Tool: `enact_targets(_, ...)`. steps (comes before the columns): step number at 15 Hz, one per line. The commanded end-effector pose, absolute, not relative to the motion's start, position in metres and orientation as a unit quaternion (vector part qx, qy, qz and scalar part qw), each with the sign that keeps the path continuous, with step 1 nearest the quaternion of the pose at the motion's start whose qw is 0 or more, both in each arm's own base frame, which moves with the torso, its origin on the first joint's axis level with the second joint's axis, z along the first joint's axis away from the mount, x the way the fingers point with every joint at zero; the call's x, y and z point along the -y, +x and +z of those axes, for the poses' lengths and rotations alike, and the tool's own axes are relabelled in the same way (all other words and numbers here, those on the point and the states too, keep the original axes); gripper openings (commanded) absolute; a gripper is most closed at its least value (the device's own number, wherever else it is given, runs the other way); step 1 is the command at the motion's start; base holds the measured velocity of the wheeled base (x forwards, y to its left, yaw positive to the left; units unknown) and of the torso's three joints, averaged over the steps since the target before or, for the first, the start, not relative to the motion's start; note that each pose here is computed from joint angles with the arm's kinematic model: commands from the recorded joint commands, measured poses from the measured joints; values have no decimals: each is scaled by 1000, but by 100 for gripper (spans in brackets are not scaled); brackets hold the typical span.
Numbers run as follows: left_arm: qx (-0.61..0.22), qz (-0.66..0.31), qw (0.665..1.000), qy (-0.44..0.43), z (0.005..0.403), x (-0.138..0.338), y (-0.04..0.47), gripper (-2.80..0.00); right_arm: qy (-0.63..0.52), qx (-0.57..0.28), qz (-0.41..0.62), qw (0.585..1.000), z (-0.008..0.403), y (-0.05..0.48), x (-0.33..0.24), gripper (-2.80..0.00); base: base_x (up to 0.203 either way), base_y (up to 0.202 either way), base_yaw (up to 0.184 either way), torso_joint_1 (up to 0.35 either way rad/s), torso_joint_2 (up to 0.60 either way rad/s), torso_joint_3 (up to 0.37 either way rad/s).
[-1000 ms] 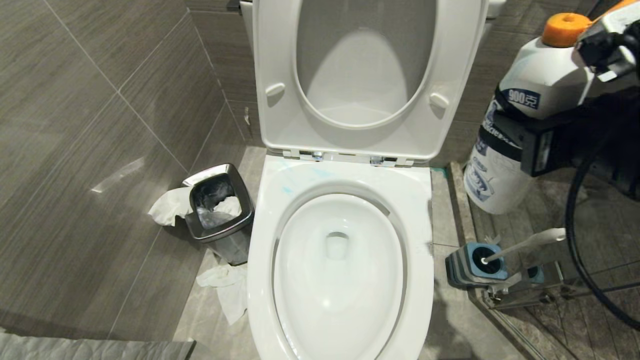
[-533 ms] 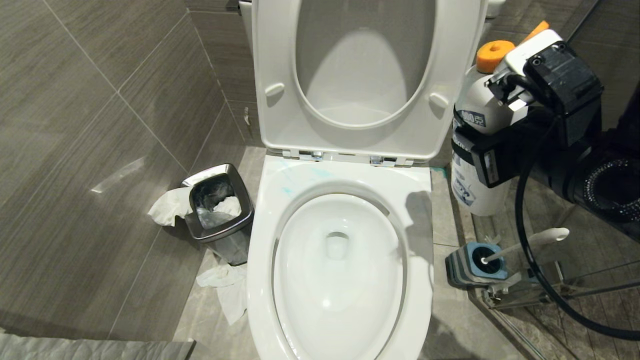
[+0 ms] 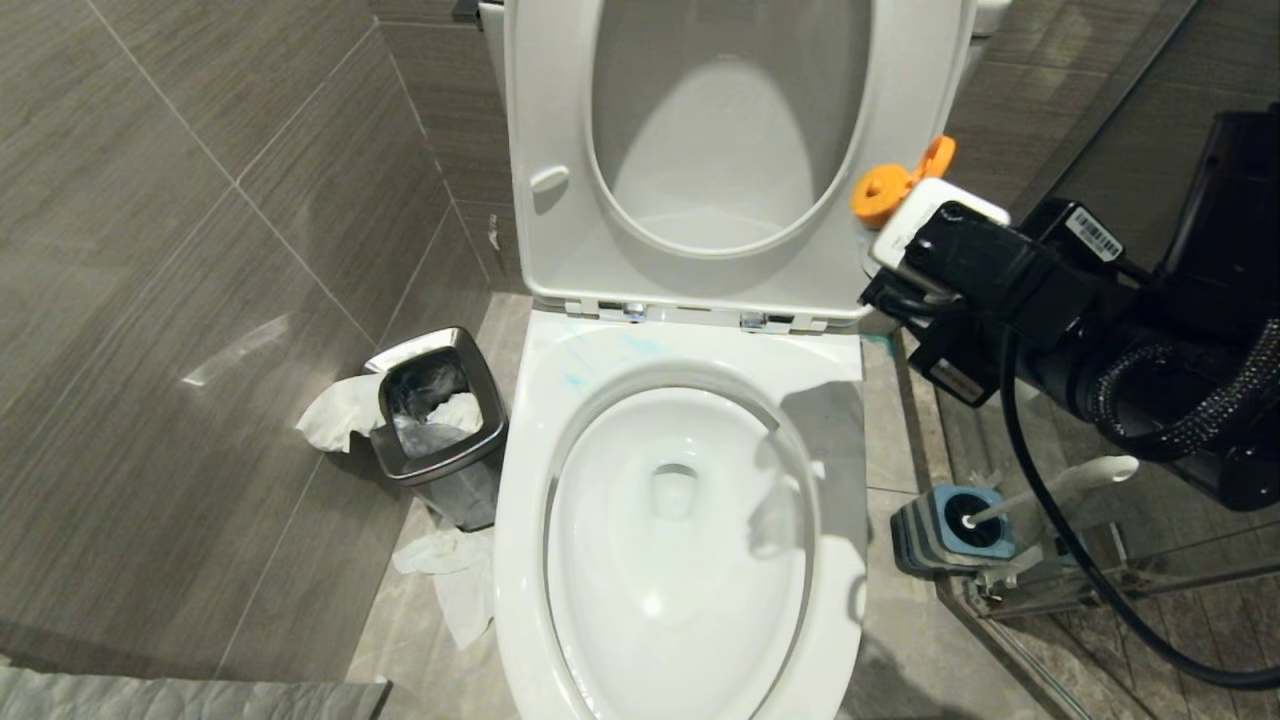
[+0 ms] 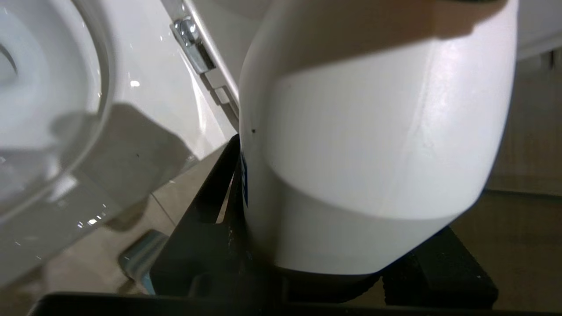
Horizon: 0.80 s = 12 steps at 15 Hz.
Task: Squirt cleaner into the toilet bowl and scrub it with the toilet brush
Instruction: Pour in the cleaning agent
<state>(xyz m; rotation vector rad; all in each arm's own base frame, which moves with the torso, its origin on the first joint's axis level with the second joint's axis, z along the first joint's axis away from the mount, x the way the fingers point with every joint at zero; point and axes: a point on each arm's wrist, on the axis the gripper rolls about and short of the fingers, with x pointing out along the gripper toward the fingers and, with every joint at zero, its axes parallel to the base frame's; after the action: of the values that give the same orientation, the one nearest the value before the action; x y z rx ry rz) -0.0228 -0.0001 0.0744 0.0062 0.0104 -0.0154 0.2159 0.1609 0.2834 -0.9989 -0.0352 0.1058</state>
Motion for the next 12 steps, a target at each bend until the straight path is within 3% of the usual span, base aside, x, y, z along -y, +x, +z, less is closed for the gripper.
enact_targets(1,-5,-8,1000,3,74,0,-23,-280,-533,11,52,844,277,219,-163,-280,0,0,0,0,0,0)
enact_targets(9,-5,-8,1000,3,74,0,-23,-280,-719,-11,61,692,267,221,-164,-280,0,0,0,0,0,0)
enact_targets(12,-6,-8,1000,3,74,0,-23,-280,-754,-38,43,654,260,229,-171,-280,0,0,0,0,0,0)
